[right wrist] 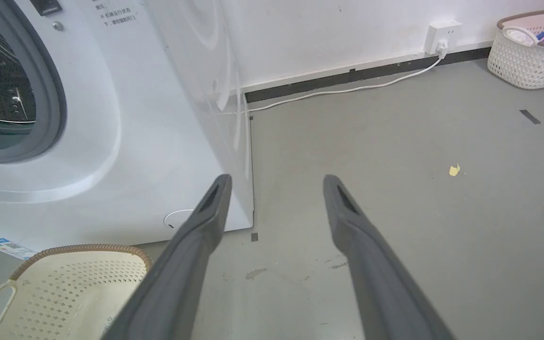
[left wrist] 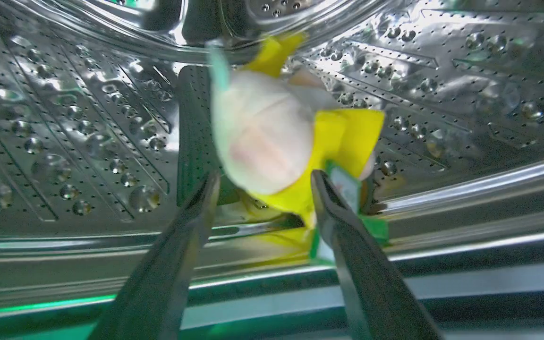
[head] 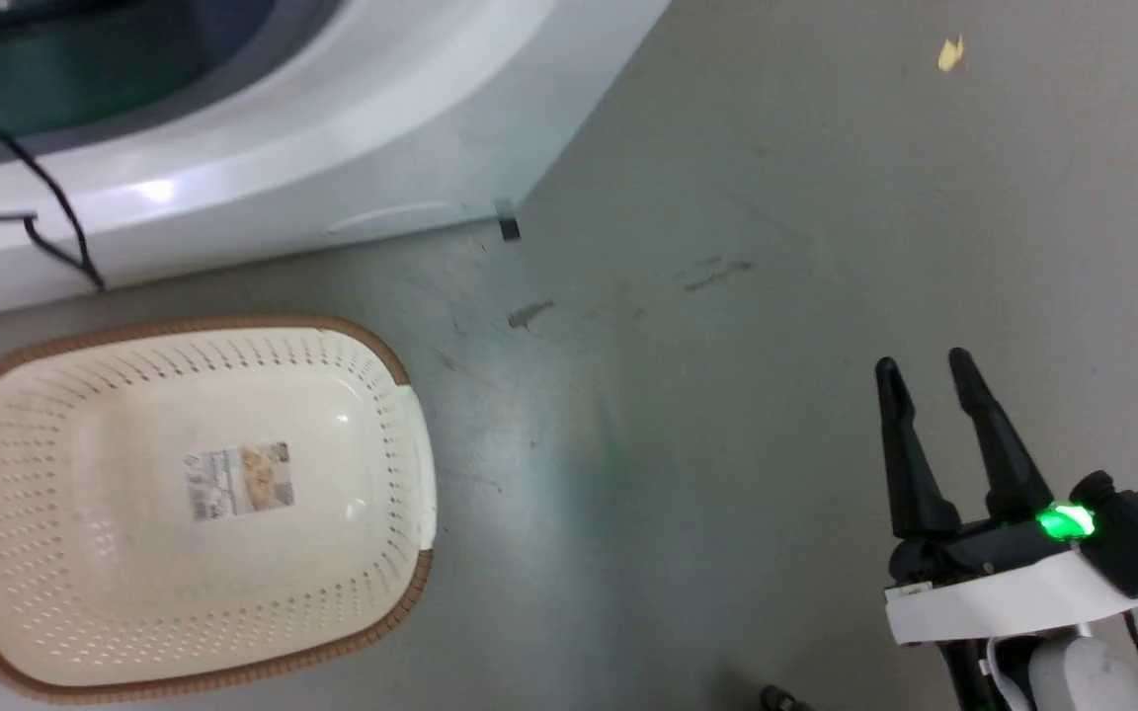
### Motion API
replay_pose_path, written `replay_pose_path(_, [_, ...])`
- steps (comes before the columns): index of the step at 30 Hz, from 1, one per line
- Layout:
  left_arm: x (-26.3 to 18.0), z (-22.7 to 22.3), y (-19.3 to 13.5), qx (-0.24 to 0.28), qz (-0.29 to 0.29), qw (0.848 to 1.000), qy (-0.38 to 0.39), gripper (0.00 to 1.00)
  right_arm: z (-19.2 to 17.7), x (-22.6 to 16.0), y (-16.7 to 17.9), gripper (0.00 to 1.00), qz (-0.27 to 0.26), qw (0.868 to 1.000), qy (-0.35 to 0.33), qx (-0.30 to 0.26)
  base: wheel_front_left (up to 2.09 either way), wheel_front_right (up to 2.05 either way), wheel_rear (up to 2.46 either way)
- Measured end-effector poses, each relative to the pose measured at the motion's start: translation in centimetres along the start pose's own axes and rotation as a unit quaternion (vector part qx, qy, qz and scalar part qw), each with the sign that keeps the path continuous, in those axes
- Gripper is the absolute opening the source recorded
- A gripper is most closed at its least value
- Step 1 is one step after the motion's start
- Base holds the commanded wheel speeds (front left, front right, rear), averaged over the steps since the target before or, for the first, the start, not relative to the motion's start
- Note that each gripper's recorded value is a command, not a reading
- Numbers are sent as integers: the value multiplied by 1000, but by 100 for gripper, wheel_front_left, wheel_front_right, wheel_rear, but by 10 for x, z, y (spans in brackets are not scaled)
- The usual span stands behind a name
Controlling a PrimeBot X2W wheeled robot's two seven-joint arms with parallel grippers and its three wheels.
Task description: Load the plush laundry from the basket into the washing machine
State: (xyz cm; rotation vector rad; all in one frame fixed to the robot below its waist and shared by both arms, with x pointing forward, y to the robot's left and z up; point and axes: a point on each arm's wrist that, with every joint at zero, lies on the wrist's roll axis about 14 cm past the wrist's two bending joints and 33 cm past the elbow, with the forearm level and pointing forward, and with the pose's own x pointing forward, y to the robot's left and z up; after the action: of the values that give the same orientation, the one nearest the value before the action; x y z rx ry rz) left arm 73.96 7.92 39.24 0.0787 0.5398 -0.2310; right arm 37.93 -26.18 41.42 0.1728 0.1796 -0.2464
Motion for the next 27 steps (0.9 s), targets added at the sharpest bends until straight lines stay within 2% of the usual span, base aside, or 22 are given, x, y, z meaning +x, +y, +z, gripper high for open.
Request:
replay_pose_path(4, [-20,11,0,-5,-12,999,-34,100,16,-2,1,100,5,1000,-24,-8,0,0,0])
replay_pose_path(12, [-88,25,-28,-31,-56,988,-140,100,56,-21,9,100,24,996,-83,-24,0,0,0])
replay_pose_path(17, [-147,32,-49,-38,-78,975,-202,100,74,-45,17,100,43,992,-115,-29,0,0,0])
replay_pose_path(18, [-173,33,-57,-49,-87,970,-221,100,81,-55,22,100,52,990,-129,-27,0,0,0])
replay_pose_path(19, [-173,33,-57,-49,-87,970,-221,100,81,-55,22,100,52,990,-129,-27,0,0,0])
replay_pose_path(20, [-199,34,-62,-54,-93,965,-241,100,87,-65,27,100,62,988,-141,-25,0,0,0])
replay_pose_path(21, [-199,34,-62,-54,-93,965,-241,100,87,-65,27,100,62,988,-141,-25,0,0,0])
replay_pose_path(23, [-238,30,-63,-56,-97,957,-268,100,94,-79,35,100,78,985,-153,-22,0,0,0])
replay_pose_path(24, [-238,30,-63,-56,-97,957,-268,100,94,-79,35,100,78,985,-153,-22,0,0,0])
replay_pose_path(27, [-289,26,-49,-69,-76,943,-316,100,106,-90,48,100,103,979,-174,-16,0,0,0])
